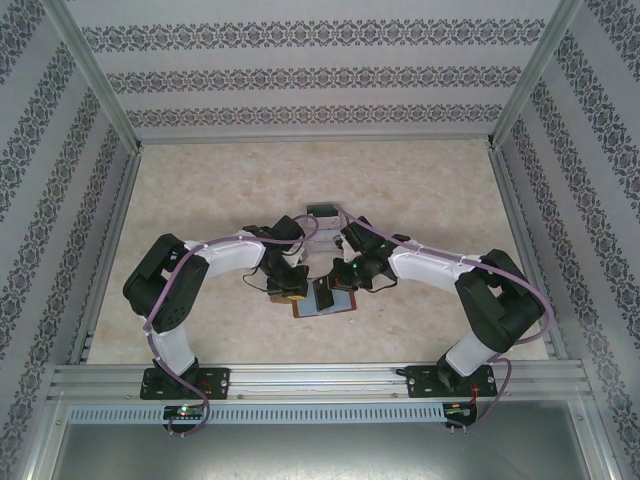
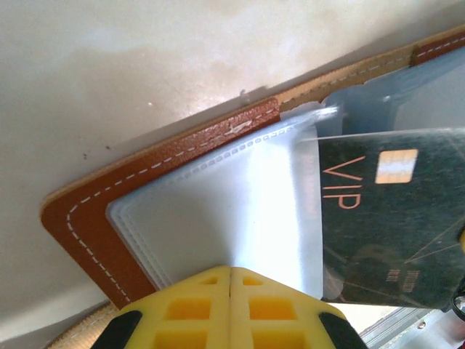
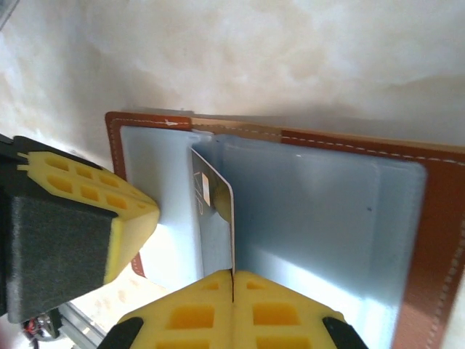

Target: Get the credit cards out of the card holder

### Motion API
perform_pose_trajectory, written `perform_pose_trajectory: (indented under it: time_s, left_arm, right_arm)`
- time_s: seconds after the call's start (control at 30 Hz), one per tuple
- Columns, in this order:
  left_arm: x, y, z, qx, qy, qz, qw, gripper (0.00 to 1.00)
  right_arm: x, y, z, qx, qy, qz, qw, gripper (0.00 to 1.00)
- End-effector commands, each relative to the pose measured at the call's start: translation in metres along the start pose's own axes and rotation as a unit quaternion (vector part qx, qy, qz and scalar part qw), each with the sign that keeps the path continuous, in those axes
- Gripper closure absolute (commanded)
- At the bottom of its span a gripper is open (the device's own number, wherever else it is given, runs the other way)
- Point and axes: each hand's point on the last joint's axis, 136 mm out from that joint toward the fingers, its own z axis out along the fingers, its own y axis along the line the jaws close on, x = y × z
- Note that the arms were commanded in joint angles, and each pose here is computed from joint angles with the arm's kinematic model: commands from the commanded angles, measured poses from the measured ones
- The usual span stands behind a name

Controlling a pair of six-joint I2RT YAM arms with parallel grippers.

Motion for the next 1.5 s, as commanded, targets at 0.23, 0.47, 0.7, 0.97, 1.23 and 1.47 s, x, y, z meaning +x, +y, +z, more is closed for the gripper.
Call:
perform_pose_trajectory:
  time_s: [0.23,0.47,0.7,0.97,1.23,1.47]
  left_arm:
    - [0.013,0.016,0.007,-0.035,0.019,-0.004,0.999,1.0]
    - [0.013,0.015,0.007,-0.032,0.019,-0.004,0.999,1.0]
    - [0.012,0.013,0.007,-0.029,0.019,-0.002,0.999,1.0]
    - [0.012,0.012,0.007,-0.026,0.019,0.0,0.999,1.0]
    - [0.012,0.011,0.007,-0.024,0.019,0.0,1.0,1.0]
    - [0.012,0.011,0.005,-0.024,0.017,0.0,1.0,1.0]
  right_arm:
    - [-0.001,-0.009,-0.017,0.07,-0.004,-0.029,0.997,1.0]
    - [-0.003,-0.004,-0.02,0.086,-0.005,-0.038,0.996,1.0]
    - [0.002,0.012,-0.007,0.066,0.008,-0.042,0.997,1.0]
    - [0.004,0.023,-0.004,0.056,0.007,-0.037,0.998,0.91]
    - [0.007,0.017,-0.002,0.067,0.014,-0.029,0.997,0.9]
    - [0.007,0.017,0.003,0.065,0.019,-0.026,0.997,0.88]
